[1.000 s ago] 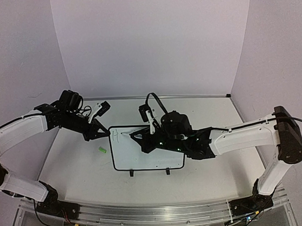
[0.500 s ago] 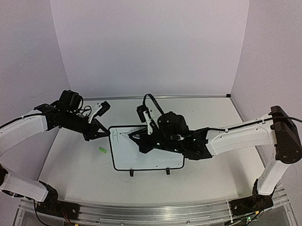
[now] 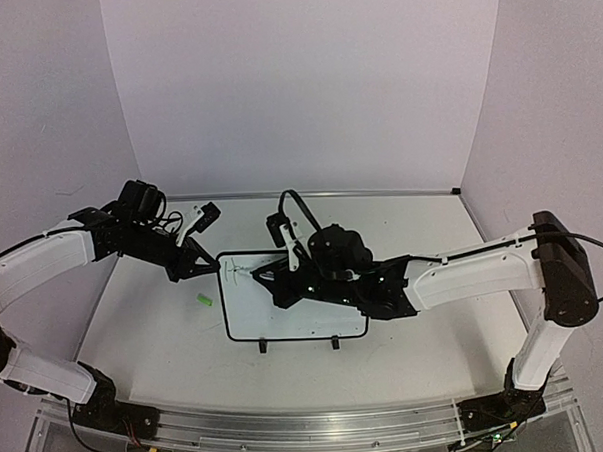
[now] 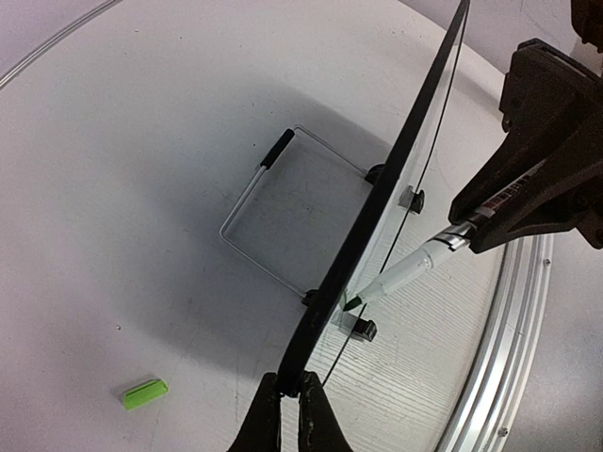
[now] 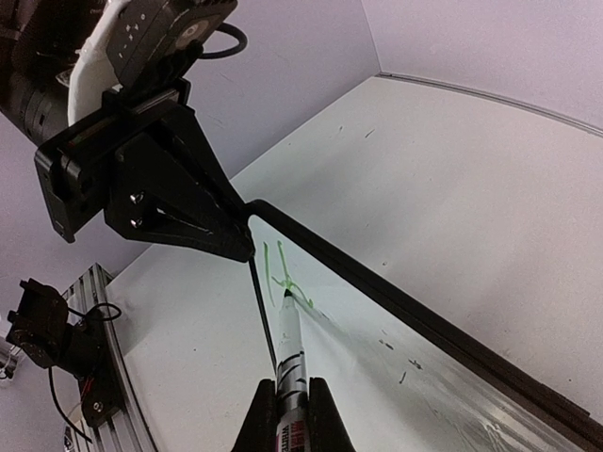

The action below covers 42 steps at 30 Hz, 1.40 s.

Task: Write a sentence on the whiteboard

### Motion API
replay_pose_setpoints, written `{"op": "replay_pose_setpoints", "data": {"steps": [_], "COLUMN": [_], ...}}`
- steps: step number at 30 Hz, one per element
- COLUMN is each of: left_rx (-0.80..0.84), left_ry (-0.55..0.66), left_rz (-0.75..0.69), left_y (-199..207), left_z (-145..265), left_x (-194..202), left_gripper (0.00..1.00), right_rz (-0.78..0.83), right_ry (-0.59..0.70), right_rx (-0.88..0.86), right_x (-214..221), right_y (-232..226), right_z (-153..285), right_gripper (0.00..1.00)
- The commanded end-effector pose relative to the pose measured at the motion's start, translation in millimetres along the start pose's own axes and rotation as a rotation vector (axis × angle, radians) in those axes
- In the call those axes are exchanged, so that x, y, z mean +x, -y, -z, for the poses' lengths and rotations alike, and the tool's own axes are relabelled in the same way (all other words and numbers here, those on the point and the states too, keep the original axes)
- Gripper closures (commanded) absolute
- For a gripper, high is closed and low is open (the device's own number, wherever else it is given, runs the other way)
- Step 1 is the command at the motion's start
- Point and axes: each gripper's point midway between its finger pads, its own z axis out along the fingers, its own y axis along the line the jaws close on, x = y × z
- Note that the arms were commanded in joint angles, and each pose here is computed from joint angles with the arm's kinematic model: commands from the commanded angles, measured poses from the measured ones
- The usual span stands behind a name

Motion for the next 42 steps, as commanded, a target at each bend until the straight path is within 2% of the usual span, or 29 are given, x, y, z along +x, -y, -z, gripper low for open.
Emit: {"op": "replay_pose_setpoints", "data": {"steps": [1,21,32,42], "left_rx": [-0.046,-0.051,-0.052,-0.054], "left_ry": [-0.011,-0.012,-0.011,-0.01], "left_rz": [-0.03,-0.031,-0.032,-0.032], "left_y": [-5.0,-5.1,-4.8,-4.8], "left_z": [3.9,4.4,5.2,5.8], "left_x": [-1.4,-1.2,-1.0,-1.4], "left_gripper": [1.0,1.0,1.0,1.0], "right_rz": [-0.008,0.01,0.018,0.044], "right_ry": [-0.016,0.067,0.07,0.085], "right_rx": [0.053,0.088,0.08,-0.053], "right_x": [5.7,-27.2,-29.7,-38.2], "right_y": [13.5,13.1,10.8,-13.0], "right_z": [3.3,22.0,18.2,37.3], "right_gripper": [1.0,1.0,1.0,1.0]}}
